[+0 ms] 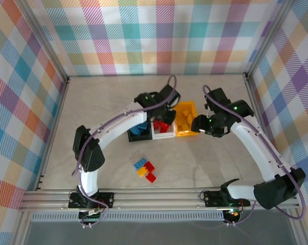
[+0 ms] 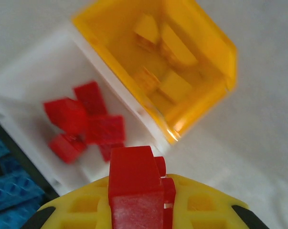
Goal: Sort the legos into containers by color
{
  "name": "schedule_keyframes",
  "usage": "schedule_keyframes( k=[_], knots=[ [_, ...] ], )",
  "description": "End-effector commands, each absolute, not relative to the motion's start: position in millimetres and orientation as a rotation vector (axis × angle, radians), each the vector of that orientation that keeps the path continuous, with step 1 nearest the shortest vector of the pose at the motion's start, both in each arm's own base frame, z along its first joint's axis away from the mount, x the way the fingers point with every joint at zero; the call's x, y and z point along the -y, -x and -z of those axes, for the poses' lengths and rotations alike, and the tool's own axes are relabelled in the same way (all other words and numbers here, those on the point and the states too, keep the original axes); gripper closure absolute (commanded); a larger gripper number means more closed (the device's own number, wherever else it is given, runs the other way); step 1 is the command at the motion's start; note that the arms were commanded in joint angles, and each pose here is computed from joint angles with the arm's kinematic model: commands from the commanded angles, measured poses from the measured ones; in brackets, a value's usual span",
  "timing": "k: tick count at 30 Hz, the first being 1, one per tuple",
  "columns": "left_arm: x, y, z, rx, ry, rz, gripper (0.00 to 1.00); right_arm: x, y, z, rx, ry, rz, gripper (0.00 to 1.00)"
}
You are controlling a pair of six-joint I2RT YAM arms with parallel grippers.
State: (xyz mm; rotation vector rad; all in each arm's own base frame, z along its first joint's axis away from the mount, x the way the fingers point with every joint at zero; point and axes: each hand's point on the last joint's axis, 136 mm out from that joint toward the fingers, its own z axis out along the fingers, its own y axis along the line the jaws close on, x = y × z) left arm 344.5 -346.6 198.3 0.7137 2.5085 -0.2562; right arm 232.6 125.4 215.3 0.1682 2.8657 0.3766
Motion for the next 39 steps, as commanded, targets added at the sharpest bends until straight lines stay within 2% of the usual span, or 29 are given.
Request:
schedule_keyframes(
  k=[1,5,8,11,15,18,21,24,32,39],
  knots=[
    [327,-367,-151,-2.605,-0.768,0.115,0.88,-131,-224,-216,-2.875,-0.200,-0.450,0.33],
    [322,-390,-129,-2.639,-0.747,0.093,0.87,-141,-222,-217,-2.865,-0.153,-0.539,0.33],
    [320,-399,-117,-2.674,-0.714,0.102,0.74,-155,-219,-215,-2.860,-0.099,-0.647,0.33],
    [318,-401,-110,-2.706,-0.682,0.119,0.55,-173,-213,-211,-2.878,0.007,-0.702,0.33],
    [319,-399,-137,-2.680,-0.631,0.191,0.40,-197,-196,-189,-2.949,0.178,-0.622,0.33],
    [309,-398,-178,-2.638,-0.546,0.222,0.36,-223,-181,-168,-2.971,0.309,-0.592,0.32],
    [278,-390,-214,-2.627,-0.421,0.215,0.34,-252,-165,-152,-2.975,0.450,-0.570,0.32],
    [240,-371,-225,-2.642,-0.338,0.173,0.32,-280,-155,-140,-2.957,0.568,-0.573,0.32],
    [145,-293,-183,-2.785,-0.103,0.049,0.29,-338,-141,-95,-2.995,0.868,-0.531,0.34],
    [122,-254,-160,-2.843,0.006,0.059,0.29,-371,-149,-65,-3.021,0.952,-0.559,0.38]
  ],
)
